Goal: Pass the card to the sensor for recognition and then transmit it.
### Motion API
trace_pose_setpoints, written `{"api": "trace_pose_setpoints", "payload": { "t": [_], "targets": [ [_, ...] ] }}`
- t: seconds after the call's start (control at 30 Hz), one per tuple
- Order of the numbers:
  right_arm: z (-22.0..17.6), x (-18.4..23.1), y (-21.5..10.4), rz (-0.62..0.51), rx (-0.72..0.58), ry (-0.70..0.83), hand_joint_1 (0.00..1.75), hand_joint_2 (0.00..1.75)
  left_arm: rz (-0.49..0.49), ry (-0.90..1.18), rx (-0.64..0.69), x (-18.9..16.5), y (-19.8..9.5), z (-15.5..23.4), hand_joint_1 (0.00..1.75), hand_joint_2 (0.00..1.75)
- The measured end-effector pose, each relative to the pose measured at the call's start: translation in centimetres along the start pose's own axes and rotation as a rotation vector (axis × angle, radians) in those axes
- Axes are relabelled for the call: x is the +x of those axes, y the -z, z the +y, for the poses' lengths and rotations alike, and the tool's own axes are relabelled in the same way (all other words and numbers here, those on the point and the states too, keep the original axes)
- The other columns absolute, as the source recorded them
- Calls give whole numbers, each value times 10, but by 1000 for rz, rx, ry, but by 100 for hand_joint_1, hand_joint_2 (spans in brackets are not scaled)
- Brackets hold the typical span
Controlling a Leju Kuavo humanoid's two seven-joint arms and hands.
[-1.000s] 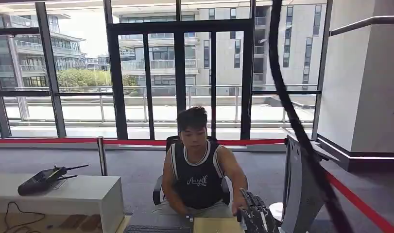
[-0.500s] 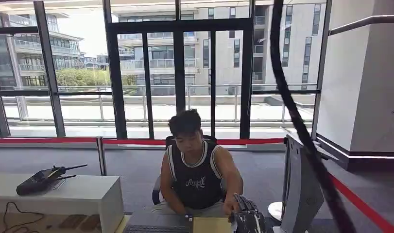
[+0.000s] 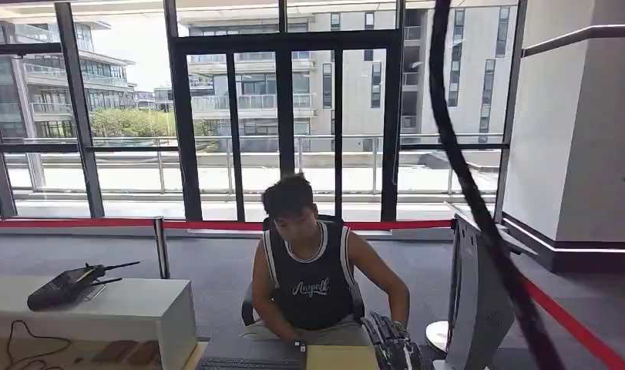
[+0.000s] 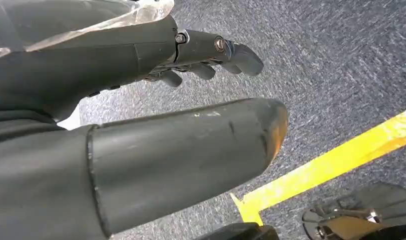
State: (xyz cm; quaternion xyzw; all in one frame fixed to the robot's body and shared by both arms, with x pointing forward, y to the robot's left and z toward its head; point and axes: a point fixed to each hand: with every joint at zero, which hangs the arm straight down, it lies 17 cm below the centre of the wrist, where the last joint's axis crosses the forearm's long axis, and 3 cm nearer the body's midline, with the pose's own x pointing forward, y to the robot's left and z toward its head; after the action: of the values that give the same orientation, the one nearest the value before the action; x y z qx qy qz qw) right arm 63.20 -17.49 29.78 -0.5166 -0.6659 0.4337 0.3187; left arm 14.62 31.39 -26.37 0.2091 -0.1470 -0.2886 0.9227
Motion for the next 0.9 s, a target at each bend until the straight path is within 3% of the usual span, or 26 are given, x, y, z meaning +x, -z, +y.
{"api": "trace_pose_setpoints", "payload": {
  "t": [0.17, 0.2, 0.47, 0.67, 0.9],
  "targets": [
    [12, 4, -7, 22, 43, 222, 0, 0, 12, -23, 7, -7, -1, -3, 0, 0],
    [18, 7, -11, 28, 66, 287, 0, 175, 18, -26, 4, -10, -2, -5, 0, 0],
    [76, 30, -83, 76, 204, 639, 0, 175, 44, -49, 1, -22, -5, -11, 0, 0],
    [106, 36, -140, 95, 271, 738, 0, 175, 56, -56, 6, -25, -5, -10, 0, 0],
    [114, 13, -173, 147, 263, 748, 0, 175, 52, -48, 9, -25, -4, -9, 0, 0]
  ]
}}
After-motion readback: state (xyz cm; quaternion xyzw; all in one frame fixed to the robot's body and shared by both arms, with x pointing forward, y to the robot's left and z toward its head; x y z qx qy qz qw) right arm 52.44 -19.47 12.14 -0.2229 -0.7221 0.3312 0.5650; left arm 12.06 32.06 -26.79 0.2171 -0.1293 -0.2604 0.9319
